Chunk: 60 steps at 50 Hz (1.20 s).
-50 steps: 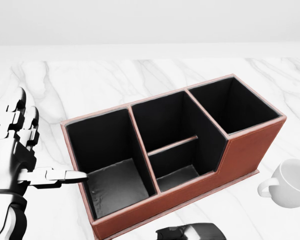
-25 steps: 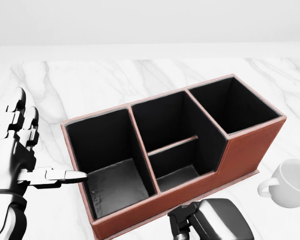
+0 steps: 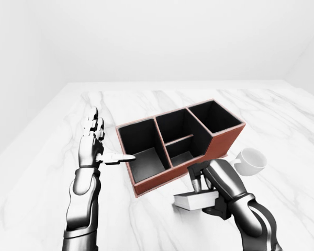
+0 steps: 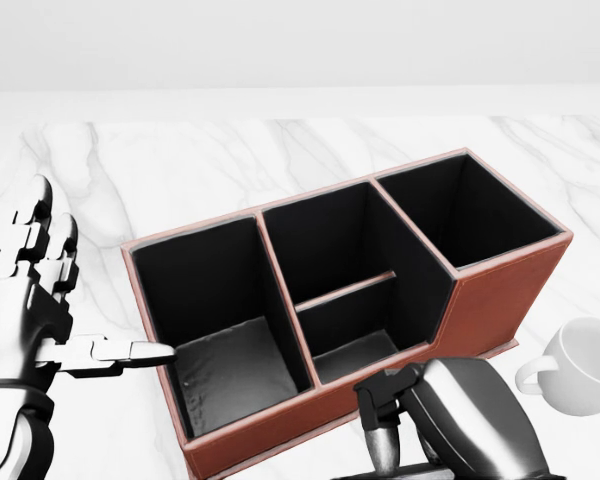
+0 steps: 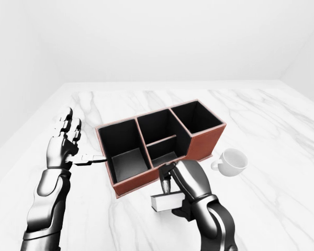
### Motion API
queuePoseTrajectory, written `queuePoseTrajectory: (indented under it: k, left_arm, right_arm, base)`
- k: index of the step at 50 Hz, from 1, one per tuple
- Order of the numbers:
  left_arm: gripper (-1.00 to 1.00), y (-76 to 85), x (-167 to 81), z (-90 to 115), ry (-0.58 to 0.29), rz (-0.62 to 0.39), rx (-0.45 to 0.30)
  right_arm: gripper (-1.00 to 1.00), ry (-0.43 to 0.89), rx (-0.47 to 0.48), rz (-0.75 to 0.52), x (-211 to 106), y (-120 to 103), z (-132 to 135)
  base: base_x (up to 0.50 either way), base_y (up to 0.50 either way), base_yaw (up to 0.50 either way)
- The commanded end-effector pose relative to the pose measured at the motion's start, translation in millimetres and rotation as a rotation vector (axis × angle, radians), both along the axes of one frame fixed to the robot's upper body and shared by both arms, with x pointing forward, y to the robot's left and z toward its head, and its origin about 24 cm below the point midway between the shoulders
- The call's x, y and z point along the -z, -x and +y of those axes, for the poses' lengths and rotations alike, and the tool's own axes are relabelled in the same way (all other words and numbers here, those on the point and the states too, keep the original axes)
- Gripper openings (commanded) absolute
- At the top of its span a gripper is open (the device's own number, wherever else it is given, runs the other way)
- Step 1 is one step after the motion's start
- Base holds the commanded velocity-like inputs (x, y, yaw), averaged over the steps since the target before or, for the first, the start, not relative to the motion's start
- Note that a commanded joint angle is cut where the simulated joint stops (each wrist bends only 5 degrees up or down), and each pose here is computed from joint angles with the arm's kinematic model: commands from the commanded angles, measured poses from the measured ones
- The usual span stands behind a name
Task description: Pick up the book and place it in the front compartment of the caddy.
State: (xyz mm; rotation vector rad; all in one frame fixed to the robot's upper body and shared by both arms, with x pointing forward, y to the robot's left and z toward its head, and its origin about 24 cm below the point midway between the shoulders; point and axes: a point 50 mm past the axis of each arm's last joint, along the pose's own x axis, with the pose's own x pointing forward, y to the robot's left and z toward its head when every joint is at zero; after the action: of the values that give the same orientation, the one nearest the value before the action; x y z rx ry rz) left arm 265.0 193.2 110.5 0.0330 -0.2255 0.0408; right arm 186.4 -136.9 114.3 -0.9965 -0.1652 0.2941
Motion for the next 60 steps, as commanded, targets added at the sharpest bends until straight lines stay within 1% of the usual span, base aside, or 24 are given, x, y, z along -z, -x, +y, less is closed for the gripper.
queuePoseTrajectory:
  k: [1,19,32,39,48,49,51,60]
  left_arm:
    - [1.00,0.3,0.0,-0.2,-0.001,0.000,0.001]
    - [1.00,-1.1,1.3,-0.1,0.001,0.006,0.000]
    - [1.00,-1.5,1.8,0.5,0.002,0.009,-0.002]
    - [1.00,-1.5,1.4,0.7,0.002,0.007,-0.003]
    - [1.00,-1.1,-0.1,1.2,0.003,0.001,-0.004]
    - [1.00,-0.8,-4.5,0.8,0.002,-0.018,-0.005]
    - [1.00,-1.4,-1.1,1.6,0.004,-0.003,-0.006]
    - [1.00,-0.4,-1.6,1.0,0.002,-0.006,-0.004]
  right_arm:
    - [-1.00,-0.009,0.018,-0.067,-22.0,-4.5,-4.9]
    - [-1.00,-0.007,0.021,-0.120,-48.8,-10.6,-5.8]
    - [-1.00,0.043,-0.018,-0.200,-71.8,-16.6,-0.9]
    - [-1.00,0.072,-0.035,-0.248,-84.2,-23.7,2.2]
    - [-1.00,0.099,-0.048,-0.349,-105.3,-30.4,8.9]
    - [-1.00,0.101,-0.050,-0.362,-108.1,-31.3,9.8]
    - [-1.00,0.107,-0.052,-0.388,-114.2,-34.2,11.1]
    - [-1.00,0.119,-0.059,-0.413,-122.4,-41.8,12.8]
  base:
    - [0.00,0.00,0.00]
    - [0.00,0.00,0.00]
    - [0.00,0.00,0.00]
    - [0.00,0.00,0.00]
    - [0.00,0.00,0.00]
    - [0.00,0.00,0.00]
    - [0.00,0.00,0.00]
    - [0.00,0.00,0.00]
